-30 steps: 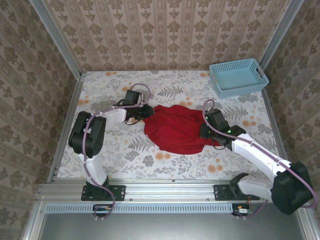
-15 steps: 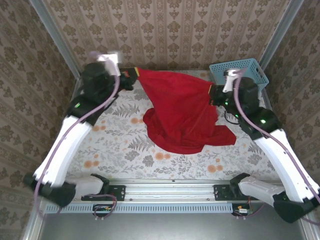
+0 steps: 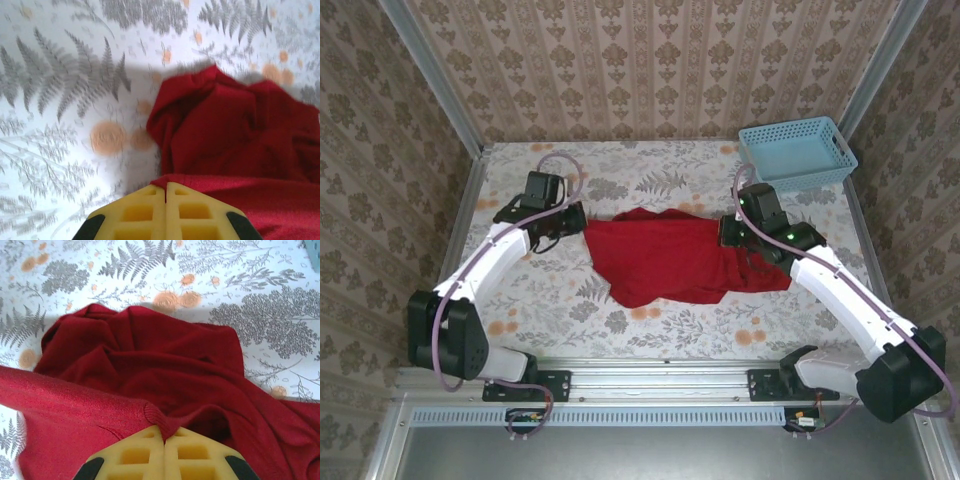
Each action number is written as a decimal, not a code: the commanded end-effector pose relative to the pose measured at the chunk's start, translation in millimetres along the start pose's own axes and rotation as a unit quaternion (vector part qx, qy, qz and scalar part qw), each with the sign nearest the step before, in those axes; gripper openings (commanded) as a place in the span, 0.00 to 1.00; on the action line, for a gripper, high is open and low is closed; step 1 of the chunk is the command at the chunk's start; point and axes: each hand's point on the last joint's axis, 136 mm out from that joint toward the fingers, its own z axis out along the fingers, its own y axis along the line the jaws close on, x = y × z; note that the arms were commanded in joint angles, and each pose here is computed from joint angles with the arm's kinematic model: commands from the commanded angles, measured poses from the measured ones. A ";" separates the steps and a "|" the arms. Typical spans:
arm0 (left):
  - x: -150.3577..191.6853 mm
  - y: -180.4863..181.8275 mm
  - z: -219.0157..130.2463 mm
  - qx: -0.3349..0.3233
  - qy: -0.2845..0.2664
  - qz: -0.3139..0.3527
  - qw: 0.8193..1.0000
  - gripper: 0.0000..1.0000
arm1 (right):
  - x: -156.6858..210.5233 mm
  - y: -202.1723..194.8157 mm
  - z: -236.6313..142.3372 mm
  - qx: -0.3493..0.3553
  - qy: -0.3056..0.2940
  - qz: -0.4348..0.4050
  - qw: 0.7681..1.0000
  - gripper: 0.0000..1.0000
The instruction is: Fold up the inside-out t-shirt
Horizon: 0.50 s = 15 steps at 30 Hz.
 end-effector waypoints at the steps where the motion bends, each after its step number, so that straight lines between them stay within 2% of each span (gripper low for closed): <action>1: -45.4 -52.7 -65.9 0.086 -0.099 0.037 0.991 0.00 | -37.4 11.4 -35.7 -0.024 -0.070 0.001 0.997 0.00; 4: -49.3 -67.1 -86.7 0.106 -0.131 0.065 0.984 0.00 | -42.0 19.0 -45.1 -0.044 -0.075 -0.006 0.996 0.00; 7: -46.4 -65.5 -99.8 0.112 -0.158 0.068 0.979 0.00 | -32.1 27.0 -44.4 -0.069 -0.063 -0.009 0.996 0.00; 11: -41.4 -47.3 -125.2 0.088 -0.201 0.061 0.974 0.00 | -15.0 43.4 -38.7 -0.090 -0.048 -0.017 0.995 0.00; 15: -44.9 -14.1 -165.9 0.030 -0.256 0.039 0.965 0.00 | -3.9 89.4 -35.1 -0.128 -0.036 -0.051 0.990 0.00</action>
